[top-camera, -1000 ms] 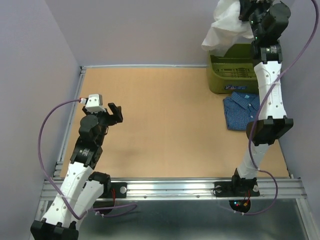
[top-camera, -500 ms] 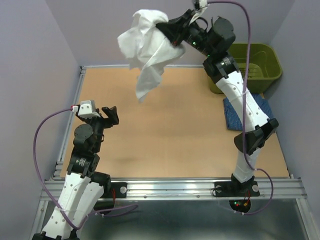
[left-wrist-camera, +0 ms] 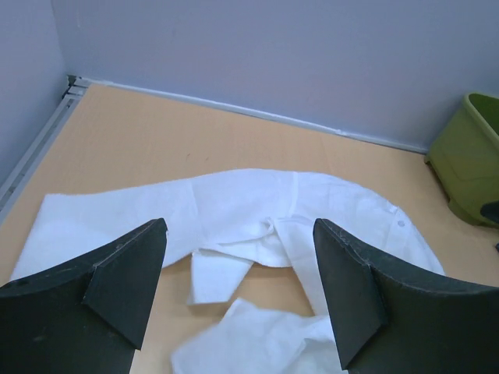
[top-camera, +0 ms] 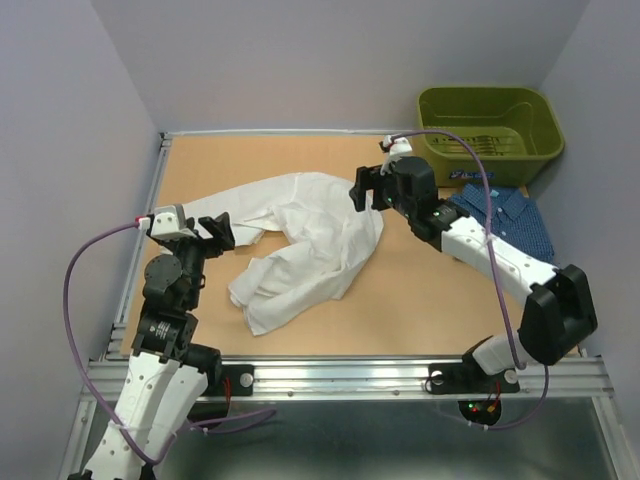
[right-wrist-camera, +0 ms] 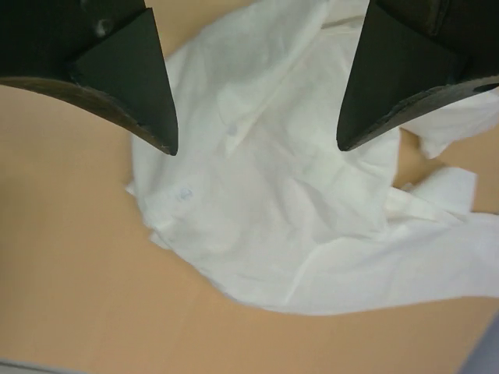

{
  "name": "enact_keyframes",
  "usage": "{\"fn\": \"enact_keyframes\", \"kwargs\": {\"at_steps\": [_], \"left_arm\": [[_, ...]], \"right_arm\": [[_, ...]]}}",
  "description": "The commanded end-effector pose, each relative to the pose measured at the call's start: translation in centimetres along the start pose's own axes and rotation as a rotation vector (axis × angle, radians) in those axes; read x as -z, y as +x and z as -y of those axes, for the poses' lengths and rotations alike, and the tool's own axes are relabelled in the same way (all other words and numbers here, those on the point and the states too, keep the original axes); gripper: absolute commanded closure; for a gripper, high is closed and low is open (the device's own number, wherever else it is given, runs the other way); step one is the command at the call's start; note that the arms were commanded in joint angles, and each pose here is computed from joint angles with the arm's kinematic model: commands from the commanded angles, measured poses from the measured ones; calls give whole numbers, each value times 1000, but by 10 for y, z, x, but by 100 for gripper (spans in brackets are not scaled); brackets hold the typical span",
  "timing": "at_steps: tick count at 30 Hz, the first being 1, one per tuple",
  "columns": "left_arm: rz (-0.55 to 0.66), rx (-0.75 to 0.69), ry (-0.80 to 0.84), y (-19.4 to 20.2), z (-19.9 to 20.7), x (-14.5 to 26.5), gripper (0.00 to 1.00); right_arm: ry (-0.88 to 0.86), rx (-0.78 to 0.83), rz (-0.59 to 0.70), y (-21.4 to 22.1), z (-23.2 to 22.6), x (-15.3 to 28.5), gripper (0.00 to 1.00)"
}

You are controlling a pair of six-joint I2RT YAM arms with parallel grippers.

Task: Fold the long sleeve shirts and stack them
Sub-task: Move the shirt to the center of the board, then flatten the shirt out

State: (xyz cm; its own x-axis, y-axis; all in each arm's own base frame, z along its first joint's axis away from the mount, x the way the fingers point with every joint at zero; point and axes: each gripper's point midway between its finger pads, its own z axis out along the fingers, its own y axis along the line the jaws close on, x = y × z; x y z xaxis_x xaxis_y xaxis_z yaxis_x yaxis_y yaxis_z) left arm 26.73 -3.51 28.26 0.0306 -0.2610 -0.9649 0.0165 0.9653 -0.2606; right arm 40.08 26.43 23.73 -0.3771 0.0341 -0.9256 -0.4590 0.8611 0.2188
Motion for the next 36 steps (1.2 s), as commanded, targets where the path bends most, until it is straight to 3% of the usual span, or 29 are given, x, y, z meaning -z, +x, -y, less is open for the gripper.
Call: {"fn": "enact_keyframes", "kwargs": {"at_steps": [1, 7, 12, 16, 20, 28, 36], "left_arm": [[-10, 0, 22, 5, 5, -8, 13], [-166, 3, 61, 42, 15, -23, 13], [-317, 53, 18, 75, 13, -32, 13], [-454, 225, -40, 117, 14, -26, 13], [-476, 343, -34, 134, 21, -25, 15], [-553, 386, 137, 144, 54, -26, 18], [-632, 432, 91, 181, 52, -35, 22]], "right_arm": [[220, 5, 116, -36, 37, 51, 11], [54, -98, -95, 36, 9, 67, 3], [49, -211, -253, 100, 9, 68, 3], [76, -327, -315, 128, 9, 69, 5], [116, -383, -356, 151, 14, 69, 5], [34, -529, -375, 173, -4, 63, 6], [-50, -592, -403, 190, -19, 44, 10]]}}
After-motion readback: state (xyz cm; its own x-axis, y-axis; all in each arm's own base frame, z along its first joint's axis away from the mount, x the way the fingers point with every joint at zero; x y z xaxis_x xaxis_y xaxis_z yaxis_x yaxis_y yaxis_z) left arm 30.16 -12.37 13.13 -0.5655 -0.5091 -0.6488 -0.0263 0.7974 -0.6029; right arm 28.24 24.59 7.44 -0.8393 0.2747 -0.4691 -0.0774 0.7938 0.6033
